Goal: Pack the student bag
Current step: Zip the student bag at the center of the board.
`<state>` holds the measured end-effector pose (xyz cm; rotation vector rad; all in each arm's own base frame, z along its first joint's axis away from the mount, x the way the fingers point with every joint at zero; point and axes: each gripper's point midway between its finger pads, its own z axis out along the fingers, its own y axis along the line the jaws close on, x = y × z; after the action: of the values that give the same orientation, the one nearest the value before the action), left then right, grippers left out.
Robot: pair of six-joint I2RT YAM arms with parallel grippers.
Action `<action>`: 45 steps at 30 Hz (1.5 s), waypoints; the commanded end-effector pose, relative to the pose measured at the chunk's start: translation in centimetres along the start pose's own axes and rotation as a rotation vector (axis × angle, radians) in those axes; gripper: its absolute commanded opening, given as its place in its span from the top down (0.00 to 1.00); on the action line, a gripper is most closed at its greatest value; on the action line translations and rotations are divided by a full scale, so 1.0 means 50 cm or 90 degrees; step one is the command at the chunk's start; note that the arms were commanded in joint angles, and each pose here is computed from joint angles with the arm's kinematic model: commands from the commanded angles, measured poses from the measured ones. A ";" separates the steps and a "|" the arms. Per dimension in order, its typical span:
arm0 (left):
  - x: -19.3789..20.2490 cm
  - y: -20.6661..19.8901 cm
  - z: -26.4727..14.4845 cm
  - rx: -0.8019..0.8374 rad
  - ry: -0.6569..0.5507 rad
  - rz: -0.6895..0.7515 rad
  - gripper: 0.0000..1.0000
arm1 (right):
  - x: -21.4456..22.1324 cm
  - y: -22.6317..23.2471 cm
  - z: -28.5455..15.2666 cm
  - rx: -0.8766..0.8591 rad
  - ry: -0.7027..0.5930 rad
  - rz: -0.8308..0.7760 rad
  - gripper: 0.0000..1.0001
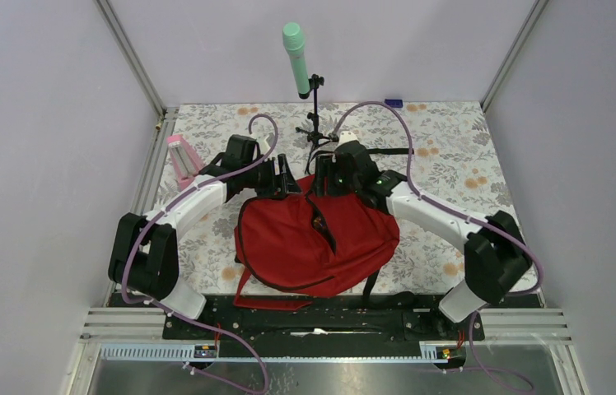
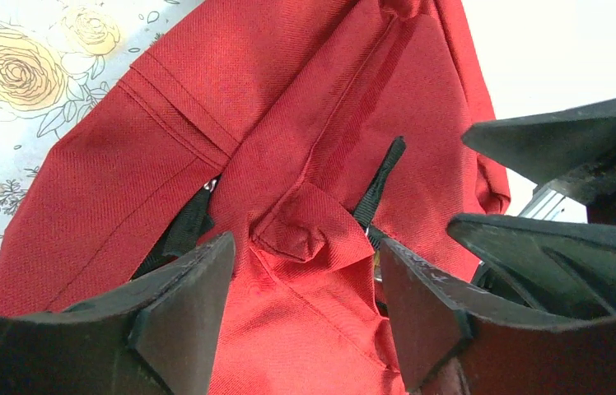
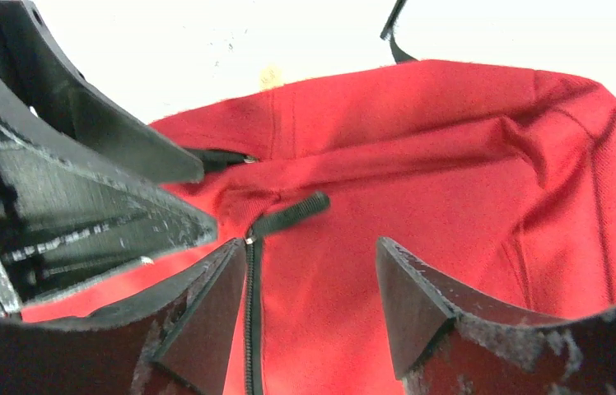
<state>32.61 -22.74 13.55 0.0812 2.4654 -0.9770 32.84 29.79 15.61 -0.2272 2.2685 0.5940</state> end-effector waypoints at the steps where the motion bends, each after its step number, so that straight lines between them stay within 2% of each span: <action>1: -0.043 -0.031 -0.015 0.035 -0.042 0.039 0.35 | -0.058 0.040 0.030 -0.046 -0.031 0.001 0.36; 3: -0.043 -0.032 -0.015 0.037 -0.040 0.039 0.38 | -0.046 0.049 0.043 -0.066 -0.010 0.002 0.40; 9: -0.045 -0.039 -0.020 0.043 -0.043 0.036 0.40 | -0.005 0.043 0.068 -0.071 0.027 0.012 0.42; 14: -0.046 -0.040 -0.021 0.045 -0.044 0.037 0.41 | 0.006 0.050 0.076 -0.092 0.029 0.011 0.51; 23: -0.045 -0.042 -0.024 0.046 -0.046 0.038 0.42 | 0.005 0.034 0.107 -0.065 0.031 -0.017 0.53; 26: -0.044 -0.041 -0.023 0.046 -0.046 0.037 0.43 | -0.001 0.033 0.111 -0.063 0.020 -0.019 0.67; 29: -0.044 -0.038 -0.024 0.040 -0.046 0.039 0.43 | -0.023 0.045 0.110 -0.080 -0.009 -0.026 1.00; 37: -0.045 -0.023 -0.026 0.012 -0.045 0.050 0.39 | -0.056 0.077 0.064 -0.151 -0.085 -0.048 1.00; 45: -0.036 -0.021 -0.010 0.023 -0.024 0.032 0.32 | -0.005 0.100 0.001 -0.223 -0.114 -0.061 1.00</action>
<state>32.53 -22.51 13.43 0.1063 2.4659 -0.9698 32.82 33.39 13.75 -0.3841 2.1262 0.8223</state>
